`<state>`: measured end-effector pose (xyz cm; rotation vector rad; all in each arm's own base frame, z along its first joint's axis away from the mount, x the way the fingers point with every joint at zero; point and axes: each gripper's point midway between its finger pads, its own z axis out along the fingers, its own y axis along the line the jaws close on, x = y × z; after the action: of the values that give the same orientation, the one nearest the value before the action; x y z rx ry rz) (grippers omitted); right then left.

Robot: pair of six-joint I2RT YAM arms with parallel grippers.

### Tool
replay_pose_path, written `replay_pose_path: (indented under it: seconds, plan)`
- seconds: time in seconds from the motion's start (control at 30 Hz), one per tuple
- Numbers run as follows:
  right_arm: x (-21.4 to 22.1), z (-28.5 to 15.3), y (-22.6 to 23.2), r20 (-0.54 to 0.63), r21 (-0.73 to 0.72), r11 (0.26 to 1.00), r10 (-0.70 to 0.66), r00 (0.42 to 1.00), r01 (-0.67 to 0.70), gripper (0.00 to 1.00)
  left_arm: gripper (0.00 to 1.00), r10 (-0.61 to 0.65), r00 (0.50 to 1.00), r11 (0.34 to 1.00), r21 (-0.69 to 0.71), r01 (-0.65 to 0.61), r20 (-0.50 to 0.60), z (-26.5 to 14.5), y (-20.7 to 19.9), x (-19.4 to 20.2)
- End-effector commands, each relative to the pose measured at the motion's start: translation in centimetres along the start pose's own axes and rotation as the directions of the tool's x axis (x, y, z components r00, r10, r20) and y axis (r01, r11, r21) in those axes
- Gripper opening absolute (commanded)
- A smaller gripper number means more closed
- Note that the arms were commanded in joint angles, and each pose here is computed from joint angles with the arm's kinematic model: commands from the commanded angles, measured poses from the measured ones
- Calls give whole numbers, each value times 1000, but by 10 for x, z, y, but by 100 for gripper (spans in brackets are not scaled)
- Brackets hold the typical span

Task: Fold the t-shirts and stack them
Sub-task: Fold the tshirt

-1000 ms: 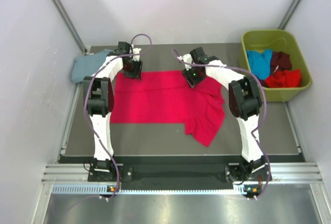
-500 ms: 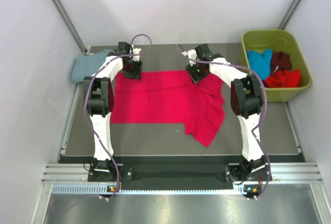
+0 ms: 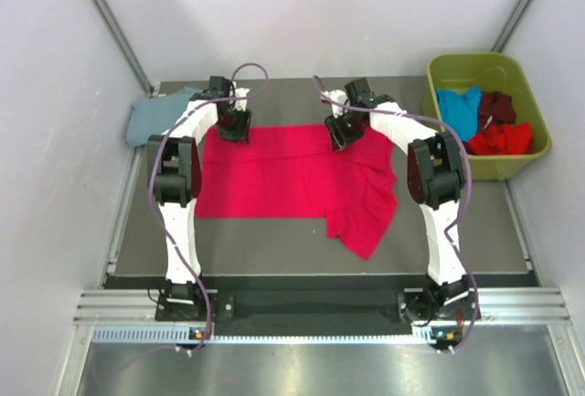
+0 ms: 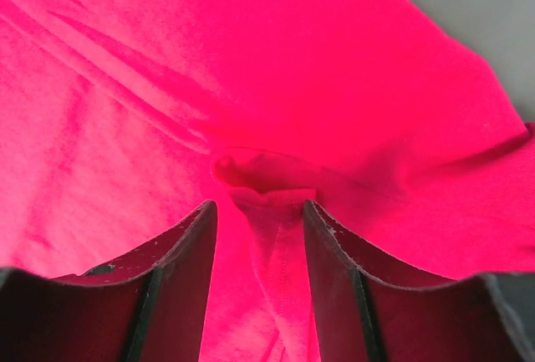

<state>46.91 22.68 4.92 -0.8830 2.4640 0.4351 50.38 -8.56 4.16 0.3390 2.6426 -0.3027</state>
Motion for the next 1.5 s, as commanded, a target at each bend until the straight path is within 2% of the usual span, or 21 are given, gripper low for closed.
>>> replay_pose_path:
  seconds: [0.0, 0.13, 0.3, 0.5, 0.8, 1.47]
  plan:
    - [-31, -24, 3, 93, -13, 1000, -5, 996, 7, 46, 49, 2, 999, 1000, 5, -2, 49, -14, -3, -17]
    - [-28, -17, -4, 88, -27, 999, 30, 996, -28, 47, 49, 7, 999, 1000, -5, -6, 41, -14, 0, -13]
    - [-26, -19, 9, 82, -97, 994, 54, 995, -46, 47, 49, 10, 999, 1000, -8, -10, 38, -15, -1, -9]
    - [-16, -24, 22, 66, -92, 995, 49, 997, -42, 47, 49, -5, 999, 1000, 7, 4, 48, -13, -3, -14]
    - [-27, -8, -9, 82, -38, 998, 49, 995, -46, 48, 49, 8, 999, 1000, -3, -8, 35, -16, -3, -9]
    - [12, -4, 38, -21, -185, 978, 90, 996, -92, 49, 49, 14, 998, 1000, 6, -15, 54, -20, -7, -16]
